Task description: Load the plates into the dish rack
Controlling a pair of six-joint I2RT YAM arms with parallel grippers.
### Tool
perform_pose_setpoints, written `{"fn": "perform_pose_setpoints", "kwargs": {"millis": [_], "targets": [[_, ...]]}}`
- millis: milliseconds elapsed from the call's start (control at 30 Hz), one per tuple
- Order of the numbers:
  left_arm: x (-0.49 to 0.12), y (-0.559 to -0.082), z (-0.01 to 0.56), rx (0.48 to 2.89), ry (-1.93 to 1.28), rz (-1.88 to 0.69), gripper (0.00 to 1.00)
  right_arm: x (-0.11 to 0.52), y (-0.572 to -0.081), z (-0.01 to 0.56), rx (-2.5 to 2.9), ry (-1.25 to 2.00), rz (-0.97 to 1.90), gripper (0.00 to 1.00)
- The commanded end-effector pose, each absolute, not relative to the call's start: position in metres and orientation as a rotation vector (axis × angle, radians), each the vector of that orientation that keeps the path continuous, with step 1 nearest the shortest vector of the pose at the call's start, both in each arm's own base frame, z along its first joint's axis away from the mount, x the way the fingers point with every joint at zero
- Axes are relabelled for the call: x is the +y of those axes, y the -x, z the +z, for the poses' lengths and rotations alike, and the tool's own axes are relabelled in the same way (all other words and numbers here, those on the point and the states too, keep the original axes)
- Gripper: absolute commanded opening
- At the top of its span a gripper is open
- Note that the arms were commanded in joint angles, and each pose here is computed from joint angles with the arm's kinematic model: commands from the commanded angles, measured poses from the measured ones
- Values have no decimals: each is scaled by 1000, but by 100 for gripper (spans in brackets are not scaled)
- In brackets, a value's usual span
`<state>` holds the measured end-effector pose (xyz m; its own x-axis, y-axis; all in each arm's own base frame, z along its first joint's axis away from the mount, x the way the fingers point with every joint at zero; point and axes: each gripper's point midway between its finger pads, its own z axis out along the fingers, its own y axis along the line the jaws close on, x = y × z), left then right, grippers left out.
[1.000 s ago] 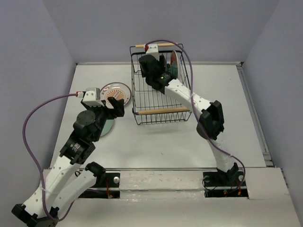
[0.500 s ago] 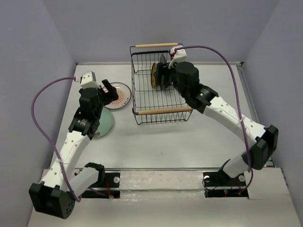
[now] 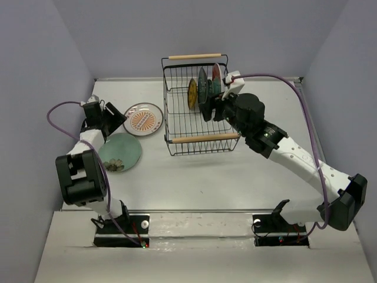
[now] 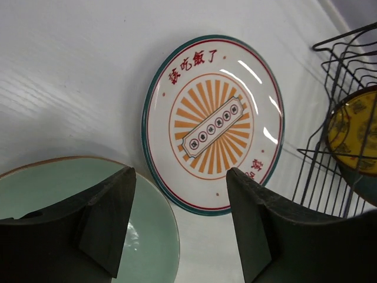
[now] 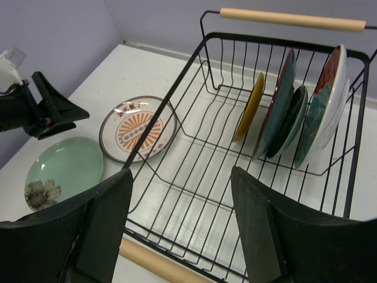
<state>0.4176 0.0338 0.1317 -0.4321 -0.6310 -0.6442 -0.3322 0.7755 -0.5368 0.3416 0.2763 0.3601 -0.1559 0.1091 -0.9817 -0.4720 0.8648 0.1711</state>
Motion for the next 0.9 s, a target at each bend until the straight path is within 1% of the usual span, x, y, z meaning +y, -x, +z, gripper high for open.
{"fn": "perform_pose_setpoints", "kwargs": {"millis": [0,100,233,433,500,733,867], "targets": [[37,-449,133,2065,652,-475,70,274,-334,372,1603,290,556,73],[41,-463,114,2126,636,-471,67,272,-332,368,1607,289,552,72],[53,-474,100,2158,637,-400,66,275,-332,365,1613,305,555,72],[63,-485,81,2209,639,-367,64,278,-336,363,1619,313,551,72],[62,-489,74,2230,627,-378,62,280,-337,369,1595,303,565,72],[45,-495,50,2296,562,-514,59,288,-342,357,1621,306,576,71],[39,-494,37,2323,549,-556,53,292,-344,352,1632,314,576,71]]}}
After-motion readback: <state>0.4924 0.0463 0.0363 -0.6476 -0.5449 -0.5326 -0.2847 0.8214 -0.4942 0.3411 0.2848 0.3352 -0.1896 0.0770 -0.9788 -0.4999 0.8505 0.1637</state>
